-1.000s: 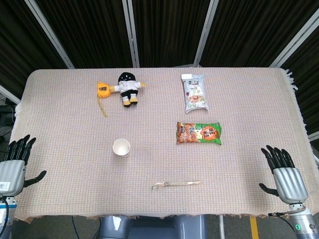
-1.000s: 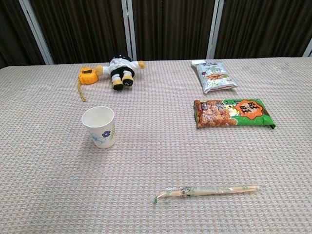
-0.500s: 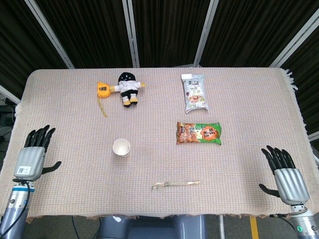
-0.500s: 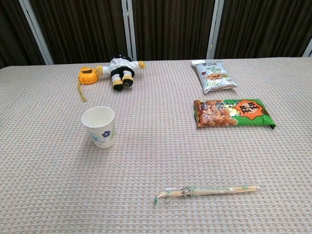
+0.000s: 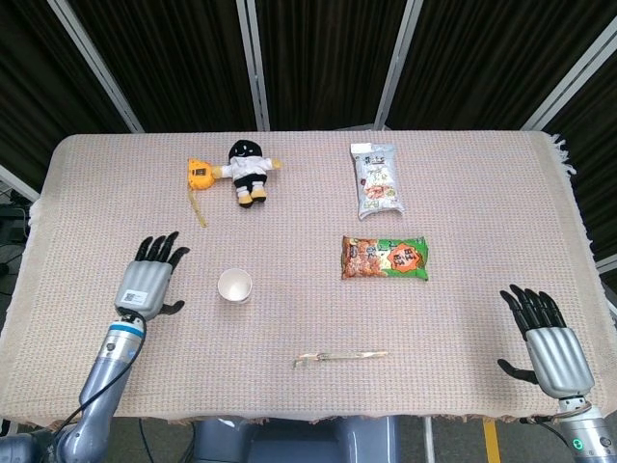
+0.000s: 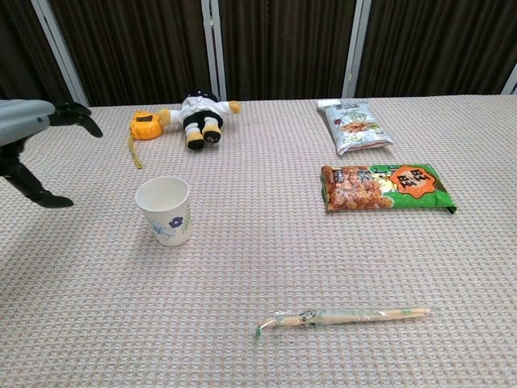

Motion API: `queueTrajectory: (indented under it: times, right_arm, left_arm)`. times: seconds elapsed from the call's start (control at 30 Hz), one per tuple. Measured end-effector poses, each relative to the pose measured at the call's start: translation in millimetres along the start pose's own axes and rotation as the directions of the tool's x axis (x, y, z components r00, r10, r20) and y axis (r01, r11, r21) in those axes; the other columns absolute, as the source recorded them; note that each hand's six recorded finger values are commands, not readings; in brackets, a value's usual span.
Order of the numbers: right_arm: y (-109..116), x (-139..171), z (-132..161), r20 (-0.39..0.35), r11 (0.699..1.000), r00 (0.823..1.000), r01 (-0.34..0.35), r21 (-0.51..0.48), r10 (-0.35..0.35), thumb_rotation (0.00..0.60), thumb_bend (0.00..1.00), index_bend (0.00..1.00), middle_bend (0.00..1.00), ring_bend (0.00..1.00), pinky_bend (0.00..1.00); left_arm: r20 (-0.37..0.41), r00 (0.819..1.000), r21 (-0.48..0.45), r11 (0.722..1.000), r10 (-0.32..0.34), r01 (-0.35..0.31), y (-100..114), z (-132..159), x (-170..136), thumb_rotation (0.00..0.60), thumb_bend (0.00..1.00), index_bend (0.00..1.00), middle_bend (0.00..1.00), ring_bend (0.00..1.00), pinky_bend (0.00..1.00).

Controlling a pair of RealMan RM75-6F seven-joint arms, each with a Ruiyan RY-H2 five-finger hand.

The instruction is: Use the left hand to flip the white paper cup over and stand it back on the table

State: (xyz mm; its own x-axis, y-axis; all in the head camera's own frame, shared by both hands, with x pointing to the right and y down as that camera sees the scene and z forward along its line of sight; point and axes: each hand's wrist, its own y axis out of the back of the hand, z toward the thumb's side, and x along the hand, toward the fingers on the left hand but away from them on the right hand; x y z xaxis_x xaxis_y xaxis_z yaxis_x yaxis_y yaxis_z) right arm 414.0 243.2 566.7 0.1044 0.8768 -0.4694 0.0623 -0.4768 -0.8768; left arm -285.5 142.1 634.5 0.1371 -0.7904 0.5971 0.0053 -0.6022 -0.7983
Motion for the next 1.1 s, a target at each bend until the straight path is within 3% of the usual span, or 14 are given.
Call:
queueTrajectory:
  times: [0.23,0.67,0.93,1.1]
  right_arm:
    - [1,0,-1,-0.004,1.000,1.000,-0.004,-0.015,0.004,0.600,0.05,0.00,0.00,0.00,0.00]
    - [3,-1,-4,-0.003,0.999,1.000,-0.014,-0.043,0.014,0.600,0.05,0.00,0.00,0.00,0.00]
    - [5,-1,-6,-0.001,0.999,1.000,-0.009,-0.051,0.009,0.600,0.05,0.00,0.00,0.00,0.00]
    - [4,-1,-6,-0.004,0.999,1.000,-0.012,-0.050,0.012,0.600,0.05,0.00,0.00,0.00,0.00]
  left_arm:
    - [0.028,0.999,-0.016,0.999,-0.044,0.044,-10,36,12,0.600,0.11,0.20,0.00,0.00,0.00]
    - [0.046,0.996,0.042,0.997,-0.072,0.070,-25,85,33,0.600,0.11,0.18,0.00,0.00,0.00]
    - [0.021,0.996,0.069,0.994,-0.085,0.084,-33,90,41,0.600,0.11,0.29,0.00,0.00,0.00]
    - [0.028,0.997,0.039,0.997,-0.071,0.070,-33,92,41,0.600,0.15,0.37,0.00,0.00,0.00]
